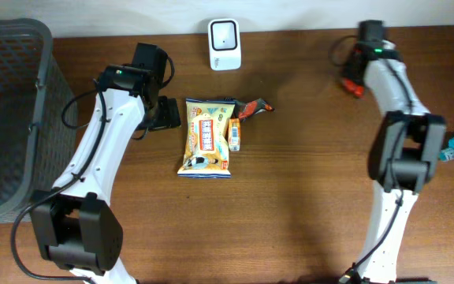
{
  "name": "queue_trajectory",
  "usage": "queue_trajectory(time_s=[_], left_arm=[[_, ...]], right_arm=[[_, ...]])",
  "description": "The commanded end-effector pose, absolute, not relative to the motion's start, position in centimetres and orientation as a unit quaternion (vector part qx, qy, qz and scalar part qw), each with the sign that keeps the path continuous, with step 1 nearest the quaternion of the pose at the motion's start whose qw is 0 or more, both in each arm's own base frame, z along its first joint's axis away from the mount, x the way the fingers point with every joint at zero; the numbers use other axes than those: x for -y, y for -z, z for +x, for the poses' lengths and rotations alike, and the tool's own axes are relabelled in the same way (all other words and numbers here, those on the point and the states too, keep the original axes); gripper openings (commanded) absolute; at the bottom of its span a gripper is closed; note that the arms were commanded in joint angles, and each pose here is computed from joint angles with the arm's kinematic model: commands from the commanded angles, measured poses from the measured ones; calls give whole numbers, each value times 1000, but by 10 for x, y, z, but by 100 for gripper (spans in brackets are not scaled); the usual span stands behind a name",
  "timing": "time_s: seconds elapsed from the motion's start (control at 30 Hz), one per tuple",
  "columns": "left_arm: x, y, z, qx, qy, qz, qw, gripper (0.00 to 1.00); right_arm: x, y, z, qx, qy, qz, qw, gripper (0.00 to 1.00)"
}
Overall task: Scan the item barcode
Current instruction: 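Carry the Hacks pack right and drop it beside the Listerine bottle, then reach the right gripper to the small red snack pack and grasp it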
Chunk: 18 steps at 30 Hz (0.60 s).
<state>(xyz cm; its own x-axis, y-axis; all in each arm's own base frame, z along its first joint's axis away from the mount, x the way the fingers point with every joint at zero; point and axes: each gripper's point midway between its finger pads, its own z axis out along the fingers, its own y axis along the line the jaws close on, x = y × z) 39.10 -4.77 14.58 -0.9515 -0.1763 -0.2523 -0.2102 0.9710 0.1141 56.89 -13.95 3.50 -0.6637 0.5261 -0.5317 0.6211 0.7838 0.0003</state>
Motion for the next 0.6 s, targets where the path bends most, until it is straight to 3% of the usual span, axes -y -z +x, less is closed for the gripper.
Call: queue_trajectory(time_s=[0.0,0.13,0.23,0.3,0.33,0.37,0.47,0.57], left_arm=[[48,-146,391,-985,-68,-98,121,99],[48,-146,391,-985,-68,-98,121,99],[48,-146,391,-985,-68,-98,121,99],[48,-146,391,-985,-68,-98,121,99],[48,-146,391,-985,-68,-98,121,99],[48,-146,391,-985,-68,-98,121,99],[48,-146,391,-985,-68,-98,121,99],[48,-146,391,-985,-68,-98,121,99]], right_arm=[[221,-84,536,-868,125,389,280,4],[332,-82,453,-827,167,487,227,4],[376,-82,418,-816,182,505,214,8],[390,-82,407,-808,186,517,214,33],[392,-84,409,-811,187,510,220,60],[390,-84,413,-821,183,493,222,70],[387,-110,412,-821,181,487,236,97],[337,-186,449,-833,73,438,329,98]])
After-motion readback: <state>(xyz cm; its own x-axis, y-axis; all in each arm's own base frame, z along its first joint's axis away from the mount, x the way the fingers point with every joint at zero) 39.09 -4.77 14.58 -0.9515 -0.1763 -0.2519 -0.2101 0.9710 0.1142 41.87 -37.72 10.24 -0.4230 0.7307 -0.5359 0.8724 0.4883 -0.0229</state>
